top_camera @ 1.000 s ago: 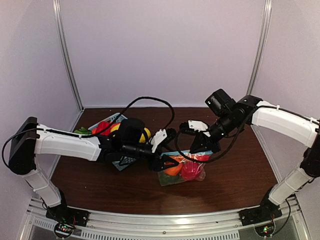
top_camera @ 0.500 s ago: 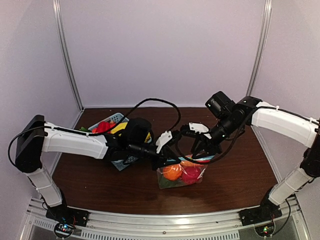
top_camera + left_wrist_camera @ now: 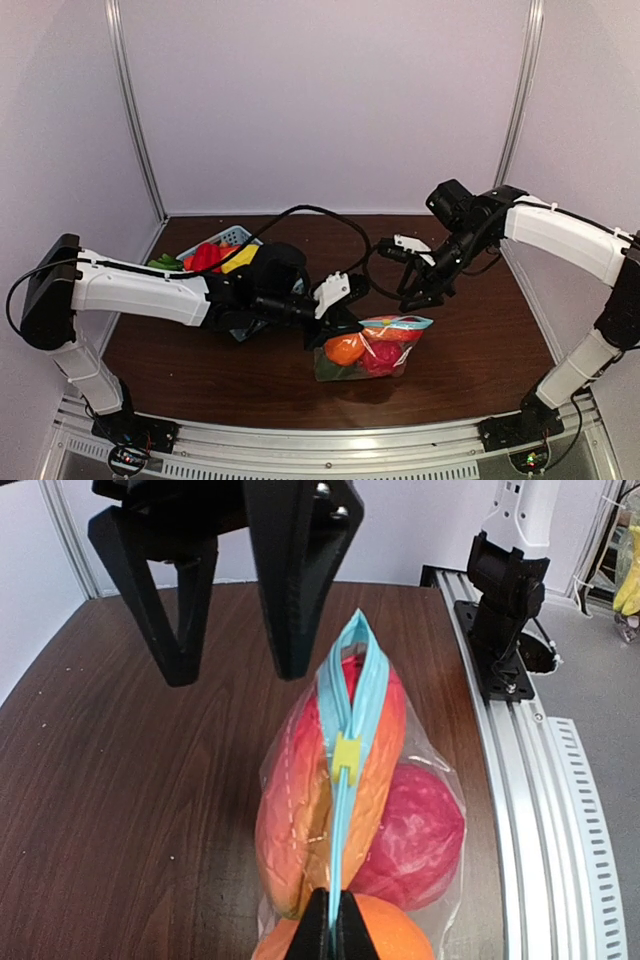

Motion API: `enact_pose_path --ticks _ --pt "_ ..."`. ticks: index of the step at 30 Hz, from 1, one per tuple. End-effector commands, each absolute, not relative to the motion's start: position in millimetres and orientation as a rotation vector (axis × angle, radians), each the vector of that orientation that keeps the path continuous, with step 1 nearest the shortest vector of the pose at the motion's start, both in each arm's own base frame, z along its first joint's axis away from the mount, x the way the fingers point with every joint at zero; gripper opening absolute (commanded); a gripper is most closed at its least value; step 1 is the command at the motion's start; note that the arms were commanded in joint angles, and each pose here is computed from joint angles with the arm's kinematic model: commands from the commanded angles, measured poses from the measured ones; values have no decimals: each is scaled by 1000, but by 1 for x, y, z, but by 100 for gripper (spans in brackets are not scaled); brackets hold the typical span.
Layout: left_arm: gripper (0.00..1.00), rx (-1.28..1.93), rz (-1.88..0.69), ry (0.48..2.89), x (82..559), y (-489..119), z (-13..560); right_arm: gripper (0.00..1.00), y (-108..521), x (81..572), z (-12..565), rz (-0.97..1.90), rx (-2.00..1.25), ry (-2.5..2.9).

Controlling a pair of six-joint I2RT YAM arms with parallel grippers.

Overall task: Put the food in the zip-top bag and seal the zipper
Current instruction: Pass from the left arm to the right

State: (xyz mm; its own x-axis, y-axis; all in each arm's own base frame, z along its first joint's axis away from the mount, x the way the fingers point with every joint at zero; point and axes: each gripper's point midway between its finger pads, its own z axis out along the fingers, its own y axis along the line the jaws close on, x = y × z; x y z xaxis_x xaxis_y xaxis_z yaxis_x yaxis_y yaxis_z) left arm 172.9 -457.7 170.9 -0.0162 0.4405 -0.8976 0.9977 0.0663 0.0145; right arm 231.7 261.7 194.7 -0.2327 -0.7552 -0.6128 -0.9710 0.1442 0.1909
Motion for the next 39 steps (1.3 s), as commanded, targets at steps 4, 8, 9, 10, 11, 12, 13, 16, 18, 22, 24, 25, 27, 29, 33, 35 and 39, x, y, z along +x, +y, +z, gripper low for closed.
enact_pose_path --ticks 4,8,9,10,11,12,13,16,18,22,24,25,27,29,33,35,39 --pt "0 1474 -837 1585 181 -456 162 52 264 206 195 929 -1711 2037" --pt "0 1451 -840 1586 181 -455 162 50 261 196 190 903 -1756 1997" --pt "0 1446 -841 1585 182 -454 162 54 258 195 184 879 -1768 2002" --pt "0 1440 -844 1587 182 -454 162 56 256 194 179 860 -1777 2005" --pt "0 1439 -846 1587 181 -454 162 57 254 193 172 844 -1786 2011" --pt "0 1436 -849 1589 181 -454 162 57 253 192 167 829 -1793 2017" --pt "0 1433 -849 1592 181 -453 161 57 253 192 162 819 -1792 2021" --pt "0 1420 -850 1603 183 -453 159 55 257 192 154 798 -1786 2006" --pt "0 1413 -853 1609 183 -453 158 52 261 194 153 764 -1766 1987" --pt "0 1406 -861 1616 182 -453 157 36 266 199 155 725 -1736 1970" --pt "0 1404 -863 1619 182 -453 157 27 267 205 159 700 -1711 1964" --pt "0 1405 -865 1621 182 -452 157 20 267 207 162 686 -1701 1957" --pt "0 1405 -869 1623 182 -453 156 8 267 211 165 660 -1686 1948" --pt "0 1408 -864 1636 182 -452 153 0 265 214 165 624 -1688 1950" --pt "4 1404 -870 1650 180 -450 153 0 257 223 150 534 -1677 2007" --pt "27 1406 -904 1635 179 -455 159 0 258 220 155 552 -1685 1992" --pt "35 1415 -957 1663 179 -470 161 0 264 211 178 627 -1707 1920"
